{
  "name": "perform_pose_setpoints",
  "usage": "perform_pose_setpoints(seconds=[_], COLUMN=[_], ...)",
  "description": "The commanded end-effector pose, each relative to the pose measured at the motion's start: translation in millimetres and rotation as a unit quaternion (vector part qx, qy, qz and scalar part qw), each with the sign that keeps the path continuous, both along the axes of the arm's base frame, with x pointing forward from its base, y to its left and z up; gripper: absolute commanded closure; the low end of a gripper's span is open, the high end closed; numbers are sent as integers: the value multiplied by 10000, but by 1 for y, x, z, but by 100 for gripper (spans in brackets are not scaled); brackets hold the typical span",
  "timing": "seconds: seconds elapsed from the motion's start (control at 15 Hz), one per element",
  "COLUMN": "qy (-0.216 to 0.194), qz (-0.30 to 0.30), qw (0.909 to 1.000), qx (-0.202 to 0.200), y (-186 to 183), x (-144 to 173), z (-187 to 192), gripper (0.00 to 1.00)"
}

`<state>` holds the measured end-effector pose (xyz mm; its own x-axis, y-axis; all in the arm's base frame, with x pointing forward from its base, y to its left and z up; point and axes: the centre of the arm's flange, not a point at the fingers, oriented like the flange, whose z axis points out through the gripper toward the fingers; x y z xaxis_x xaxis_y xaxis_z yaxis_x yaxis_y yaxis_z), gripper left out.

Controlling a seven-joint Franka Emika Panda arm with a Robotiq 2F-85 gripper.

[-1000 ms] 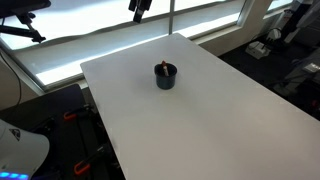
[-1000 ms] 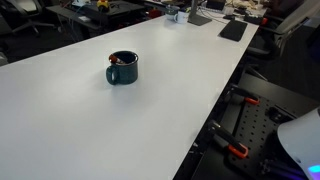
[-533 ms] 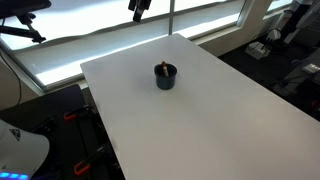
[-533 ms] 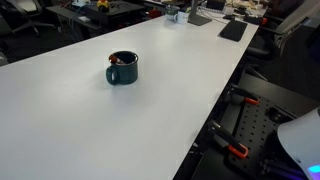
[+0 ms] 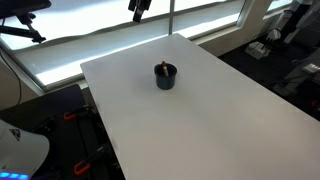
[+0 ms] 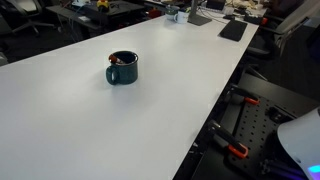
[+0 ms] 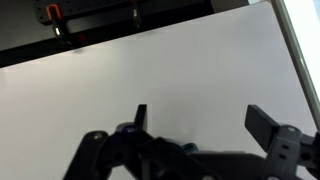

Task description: Put the marker on the table

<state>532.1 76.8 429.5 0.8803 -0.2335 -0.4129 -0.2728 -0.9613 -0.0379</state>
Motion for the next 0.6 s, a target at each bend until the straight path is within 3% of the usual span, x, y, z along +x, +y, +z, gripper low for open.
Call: perform_pose_setpoints(seconds=[0.0, 0.27, 0.53], qy=[77, 164, 216], qz=[15, 182, 437], qw=[10000, 9996, 9986], qx=[-6, 118, 220], y=[7, 25, 38], x=[18, 18, -30], z=[-8, -22, -30], gripper=[0, 0, 0])
